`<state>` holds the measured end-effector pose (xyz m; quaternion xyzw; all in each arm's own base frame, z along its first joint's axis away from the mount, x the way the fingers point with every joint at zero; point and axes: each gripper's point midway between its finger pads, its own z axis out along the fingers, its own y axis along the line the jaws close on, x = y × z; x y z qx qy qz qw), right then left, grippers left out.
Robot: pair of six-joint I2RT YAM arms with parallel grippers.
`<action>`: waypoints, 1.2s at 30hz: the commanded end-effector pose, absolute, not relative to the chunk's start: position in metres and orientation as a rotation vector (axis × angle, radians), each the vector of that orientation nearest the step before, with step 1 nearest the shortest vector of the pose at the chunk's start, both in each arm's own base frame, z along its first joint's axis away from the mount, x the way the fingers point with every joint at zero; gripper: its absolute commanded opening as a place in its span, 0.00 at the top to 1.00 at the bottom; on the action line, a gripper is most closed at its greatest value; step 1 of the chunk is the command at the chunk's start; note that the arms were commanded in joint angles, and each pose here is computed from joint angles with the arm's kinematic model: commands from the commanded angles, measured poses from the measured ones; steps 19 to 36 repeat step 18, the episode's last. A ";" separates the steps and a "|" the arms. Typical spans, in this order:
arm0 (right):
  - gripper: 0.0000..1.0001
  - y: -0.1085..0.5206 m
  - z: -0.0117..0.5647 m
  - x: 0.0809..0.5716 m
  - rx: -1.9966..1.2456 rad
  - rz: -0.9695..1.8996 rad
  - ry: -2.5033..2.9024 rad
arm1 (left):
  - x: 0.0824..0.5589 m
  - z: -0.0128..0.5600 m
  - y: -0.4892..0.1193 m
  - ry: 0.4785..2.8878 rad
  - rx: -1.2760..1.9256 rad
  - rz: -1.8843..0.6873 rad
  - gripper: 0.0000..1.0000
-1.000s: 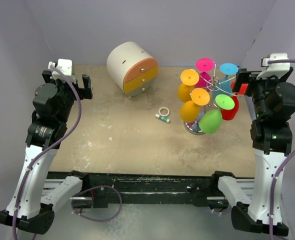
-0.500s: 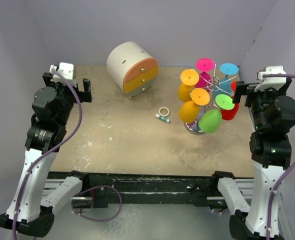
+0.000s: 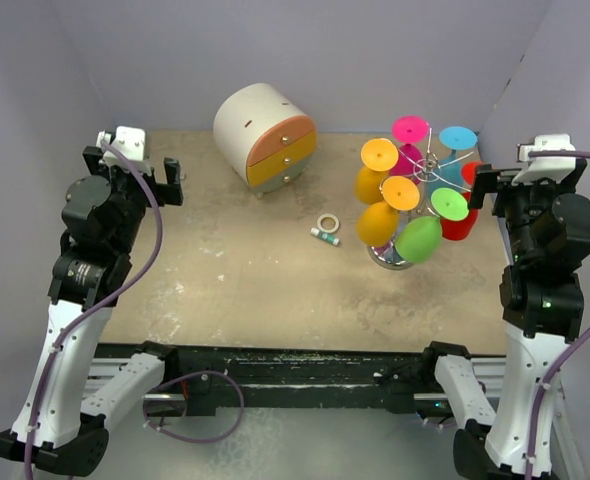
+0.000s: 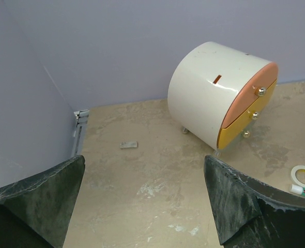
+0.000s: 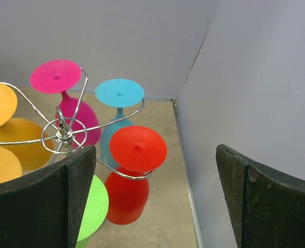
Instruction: Place the wine glass upside down on the wine glass rack
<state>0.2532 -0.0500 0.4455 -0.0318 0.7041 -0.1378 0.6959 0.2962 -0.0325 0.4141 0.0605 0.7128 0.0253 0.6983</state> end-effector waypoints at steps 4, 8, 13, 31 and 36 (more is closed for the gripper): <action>0.00 -0.049 0.460 0.254 -0.065 -0.292 1.534 | 0.292 0.424 -0.030 1.556 0.120 0.050 0.01; 0.00 -0.048 0.458 0.254 -0.070 -0.288 1.541 | 0.291 0.424 -0.032 1.563 0.131 0.035 0.01; 0.00 -0.048 0.456 0.256 -0.072 -0.279 1.547 | 0.291 0.423 -0.034 1.567 0.145 0.027 0.01; 0.00 -0.048 0.455 0.257 -0.069 -0.277 1.549 | 0.291 0.423 -0.035 1.569 0.153 0.026 0.01; 0.00 -0.048 0.455 0.257 -0.069 -0.277 1.549 | 0.291 0.423 -0.035 1.569 0.153 0.026 0.01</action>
